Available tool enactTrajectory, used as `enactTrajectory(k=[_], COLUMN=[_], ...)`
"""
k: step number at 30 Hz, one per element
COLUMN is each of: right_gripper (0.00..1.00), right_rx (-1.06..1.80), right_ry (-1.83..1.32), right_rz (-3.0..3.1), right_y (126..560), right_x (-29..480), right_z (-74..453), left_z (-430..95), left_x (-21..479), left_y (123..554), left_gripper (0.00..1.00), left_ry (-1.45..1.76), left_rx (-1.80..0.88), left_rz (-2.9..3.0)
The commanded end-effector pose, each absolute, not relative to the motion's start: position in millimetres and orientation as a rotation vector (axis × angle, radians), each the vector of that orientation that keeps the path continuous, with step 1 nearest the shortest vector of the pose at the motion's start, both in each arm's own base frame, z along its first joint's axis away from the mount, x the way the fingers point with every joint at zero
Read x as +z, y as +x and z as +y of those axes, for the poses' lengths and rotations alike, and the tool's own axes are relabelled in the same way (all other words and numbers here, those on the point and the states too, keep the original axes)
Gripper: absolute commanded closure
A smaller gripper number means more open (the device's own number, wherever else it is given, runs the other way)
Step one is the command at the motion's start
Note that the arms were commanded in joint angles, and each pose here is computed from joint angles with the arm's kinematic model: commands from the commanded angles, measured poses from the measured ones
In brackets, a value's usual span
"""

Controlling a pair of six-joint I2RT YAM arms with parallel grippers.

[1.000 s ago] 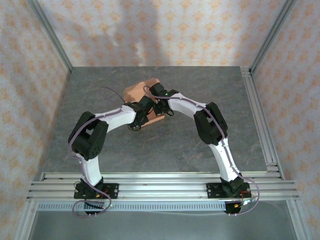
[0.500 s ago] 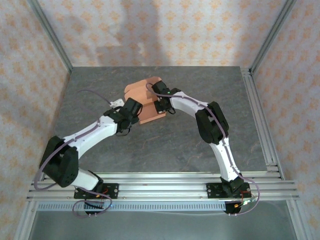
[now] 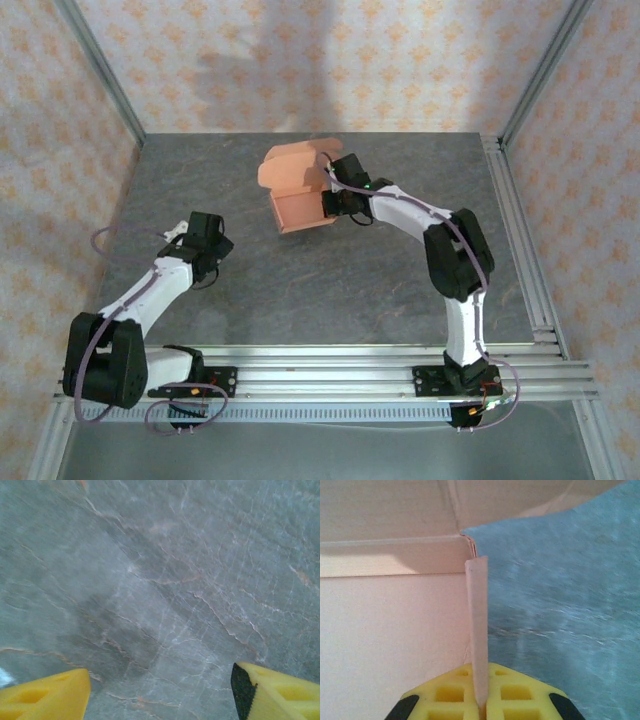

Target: Fold the paper box

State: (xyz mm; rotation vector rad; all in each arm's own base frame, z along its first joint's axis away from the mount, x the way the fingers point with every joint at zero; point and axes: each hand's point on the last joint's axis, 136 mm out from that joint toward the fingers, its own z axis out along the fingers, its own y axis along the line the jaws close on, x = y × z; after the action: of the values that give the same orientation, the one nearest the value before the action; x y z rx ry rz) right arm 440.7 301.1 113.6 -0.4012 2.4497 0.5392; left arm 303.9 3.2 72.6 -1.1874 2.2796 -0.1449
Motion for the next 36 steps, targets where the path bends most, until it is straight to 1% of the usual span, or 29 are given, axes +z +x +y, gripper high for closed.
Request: enactTrajectory(k=[1, 5, 7, 10, 13, 19, 23, 32, 36], right_gripper=[0.97, 0.97, 0.97, 0.97, 0.97, 0.95, 0.95, 0.95, 0.95], right_rx=[0.827, 1.029, 1.097, 1.145, 1.127, 1.085, 0.979, 0.565, 0.480], right_ry=[-0.468, -0.500, -0.503, -0.519, -0.551, -0.658, -0.732, -0.879, -0.850], right_rz=[2.239, 2.165, 2.144, 2.146, 2.154, 2.144, 2.154, 2.207, 2.216], right_y=[431, 414, 409, 404, 399, 385, 380, 385, 392], right_x=[178, 196, 200, 199, 193, 181, 169, 144, 142], right_z=[333, 351, 356, 361, 364, 373, 374, 372, 369], left_z=[-28, -68, -88, -116, -139, -161, -165, -183, -188], left_x=[75, 76, 86, 103, 121, 138, 139, 143, 144], left_y=[336, 369, 386, 398, 405, 412, 412, 417, 421], left_gripper=[0.24, 0.25, 0.25, 0.25, 0.25, 0.26, 0.27, 0.27, 0.27], left_ry=[-1.116, -0.999, -0.918, -0.782, -0.658, -0.565, -0.552, -0.512, -0.509], left_rx=[-0.411, -0.693, -0.815, -0.899, -0.940, -0.995, -1.009, -1.050, -1.062], left_rz=[2.269, 2.277, 2.262, 2.262, 2.259, 2.238, 2.237, 2.233, 2.233])
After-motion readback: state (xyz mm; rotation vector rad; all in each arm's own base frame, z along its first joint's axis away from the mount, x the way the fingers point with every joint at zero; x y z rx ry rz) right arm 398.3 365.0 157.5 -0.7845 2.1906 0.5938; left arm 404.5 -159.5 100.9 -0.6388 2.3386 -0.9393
